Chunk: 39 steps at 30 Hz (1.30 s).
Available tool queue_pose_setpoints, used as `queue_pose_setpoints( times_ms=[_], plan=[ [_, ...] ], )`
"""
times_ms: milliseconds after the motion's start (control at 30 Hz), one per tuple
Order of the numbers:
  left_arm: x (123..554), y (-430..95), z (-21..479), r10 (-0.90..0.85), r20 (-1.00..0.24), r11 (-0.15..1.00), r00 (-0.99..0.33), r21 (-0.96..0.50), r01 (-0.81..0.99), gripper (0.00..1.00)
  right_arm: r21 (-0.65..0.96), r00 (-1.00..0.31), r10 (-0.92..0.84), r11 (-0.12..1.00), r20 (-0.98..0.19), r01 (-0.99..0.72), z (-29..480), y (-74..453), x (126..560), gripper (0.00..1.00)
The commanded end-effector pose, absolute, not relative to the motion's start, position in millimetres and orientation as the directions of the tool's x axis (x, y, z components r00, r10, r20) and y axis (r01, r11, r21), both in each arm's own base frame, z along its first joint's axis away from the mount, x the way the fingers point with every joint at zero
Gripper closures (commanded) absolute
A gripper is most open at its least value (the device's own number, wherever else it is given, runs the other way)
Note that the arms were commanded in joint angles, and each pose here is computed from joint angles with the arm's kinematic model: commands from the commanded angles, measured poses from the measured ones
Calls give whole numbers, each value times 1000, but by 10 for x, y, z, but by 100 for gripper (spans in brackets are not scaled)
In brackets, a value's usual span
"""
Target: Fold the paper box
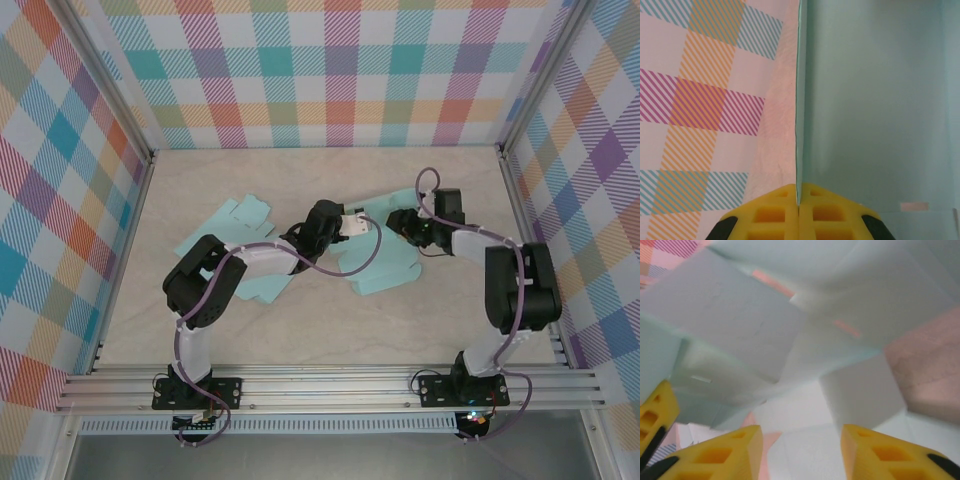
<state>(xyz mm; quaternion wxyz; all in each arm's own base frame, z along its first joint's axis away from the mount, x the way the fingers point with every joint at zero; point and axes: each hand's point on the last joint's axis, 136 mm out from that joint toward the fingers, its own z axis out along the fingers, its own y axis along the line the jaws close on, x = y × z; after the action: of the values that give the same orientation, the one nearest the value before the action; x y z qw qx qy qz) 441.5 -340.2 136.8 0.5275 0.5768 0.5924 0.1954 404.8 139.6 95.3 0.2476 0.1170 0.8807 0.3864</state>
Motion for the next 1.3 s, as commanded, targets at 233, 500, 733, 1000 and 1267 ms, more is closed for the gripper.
queue_pose_setpoints(
  times_ms=[233, 500, 733, 1000, 1267],
  plan=[
    [4407, -3482, 1477, 891, -285, 174, 353, 933, 314, 100, 714, -736, 534, 693, -415, 100, 1565, 658, 3880, 46],
    [4410, -3555, 1321, 893, -132, 61, 431, 983, 174, 100, 727, -708, 613, 654, -351, 206, 1421, 94, 4169, 48],
    [4368, -3621, 1299, 882, -91, 38, 463, 992, 121, 100, 713, -759, 586, 659, -285, 241, 1037, -28, 4651, 54],
    [4356, -3652, 1334, 873, -59, 19, 484, 996, 88, 100, 768, -797, 567, 600, -210, 224, 763, 63, 5079, 57],
    [4412, -3695, 1222, 875, -8, -26, 483, 998, 62, 100, 782, -859, 470, 606, -204, 146, 669, 449, 5053, 57]
  ],
)
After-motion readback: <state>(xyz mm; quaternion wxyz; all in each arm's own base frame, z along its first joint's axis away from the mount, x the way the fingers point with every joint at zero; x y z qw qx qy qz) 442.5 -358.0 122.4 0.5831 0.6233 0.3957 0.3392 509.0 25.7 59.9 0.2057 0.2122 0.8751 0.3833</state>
